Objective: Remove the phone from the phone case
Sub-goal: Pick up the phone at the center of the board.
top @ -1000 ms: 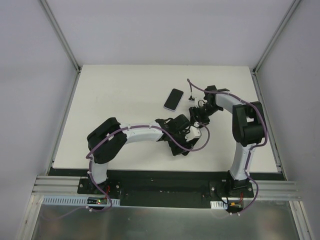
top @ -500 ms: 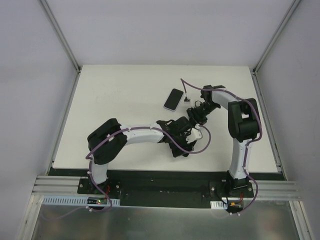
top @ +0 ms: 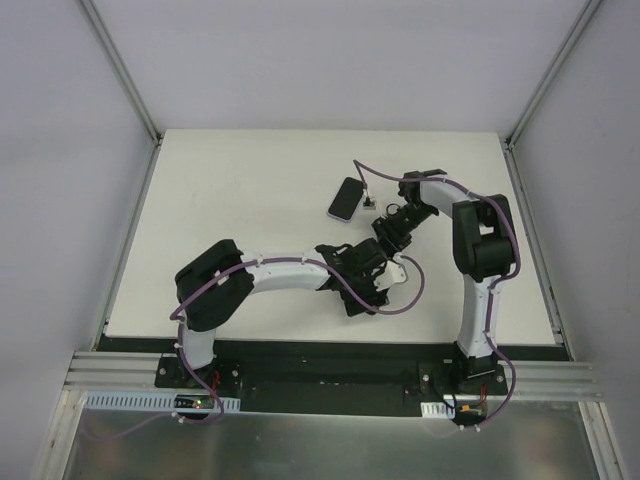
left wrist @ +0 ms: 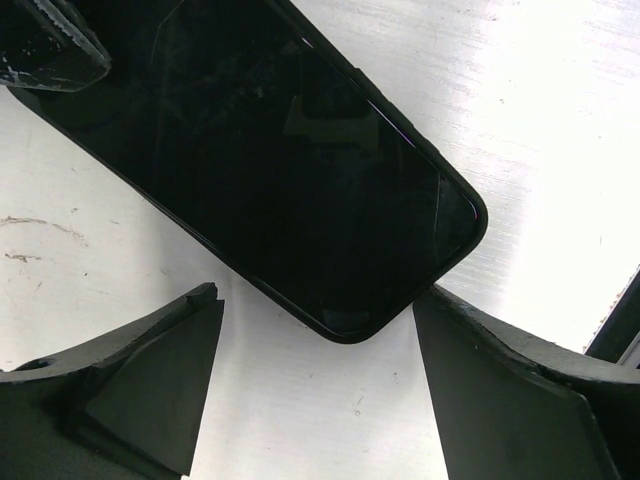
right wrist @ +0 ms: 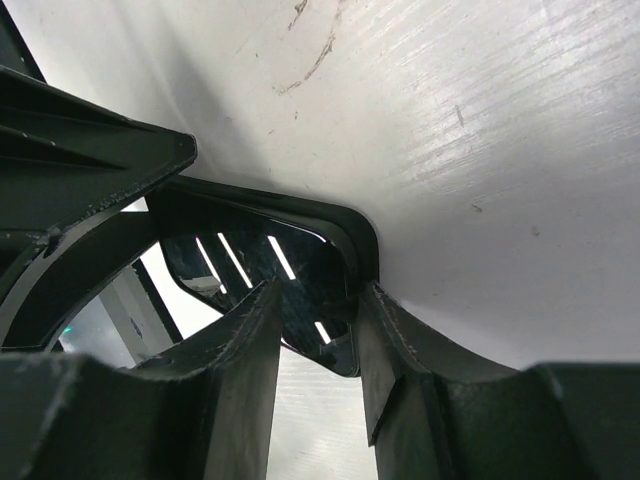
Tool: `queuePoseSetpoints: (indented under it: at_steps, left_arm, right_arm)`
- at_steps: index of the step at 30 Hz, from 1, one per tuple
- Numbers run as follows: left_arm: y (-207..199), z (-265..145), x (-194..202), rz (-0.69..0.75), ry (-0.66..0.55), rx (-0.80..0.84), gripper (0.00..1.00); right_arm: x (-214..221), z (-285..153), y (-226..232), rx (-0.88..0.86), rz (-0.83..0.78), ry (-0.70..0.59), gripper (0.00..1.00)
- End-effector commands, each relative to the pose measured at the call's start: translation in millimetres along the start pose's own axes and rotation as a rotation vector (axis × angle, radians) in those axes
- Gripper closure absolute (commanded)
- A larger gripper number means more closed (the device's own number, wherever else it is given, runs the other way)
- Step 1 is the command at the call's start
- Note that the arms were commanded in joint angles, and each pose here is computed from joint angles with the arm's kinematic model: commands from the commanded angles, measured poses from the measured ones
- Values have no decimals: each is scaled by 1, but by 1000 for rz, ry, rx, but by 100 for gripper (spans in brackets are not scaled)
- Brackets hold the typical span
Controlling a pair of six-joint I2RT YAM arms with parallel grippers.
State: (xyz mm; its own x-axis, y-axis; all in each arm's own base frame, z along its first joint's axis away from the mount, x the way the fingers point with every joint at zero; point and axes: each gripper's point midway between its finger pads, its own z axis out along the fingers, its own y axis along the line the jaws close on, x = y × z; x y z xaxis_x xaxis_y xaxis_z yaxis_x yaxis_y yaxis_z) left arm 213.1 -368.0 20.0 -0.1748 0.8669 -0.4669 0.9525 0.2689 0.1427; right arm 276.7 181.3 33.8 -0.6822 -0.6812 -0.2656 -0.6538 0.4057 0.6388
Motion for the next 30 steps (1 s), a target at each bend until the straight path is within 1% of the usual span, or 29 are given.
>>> queuePoseSetpoints:
  at_steps: [1,7,16,21,25,30]
  left_arm:
    - [63,44,60,47,175,-312,23]
    - [75,44,63,36,188,-337,27]
    - [96,42,65,1,190,-369,29]
    - [113,38,68,-28,192,-401,29]
    - [126,34,70,-42,196,-428,30]
    - [133,33,74,-24,210,-456,30]
  right_arm:
    - [35,28,117,-449,297,193,61]
    - [38,29,118,-459,310,208,63]
    - [42,39,123,-463,314,258,63]
    - [41,41,127,-473,307,265,63]
    - [40,38,132,-499,296,269,66]
    - [40,34,139,-535,290,295,70]
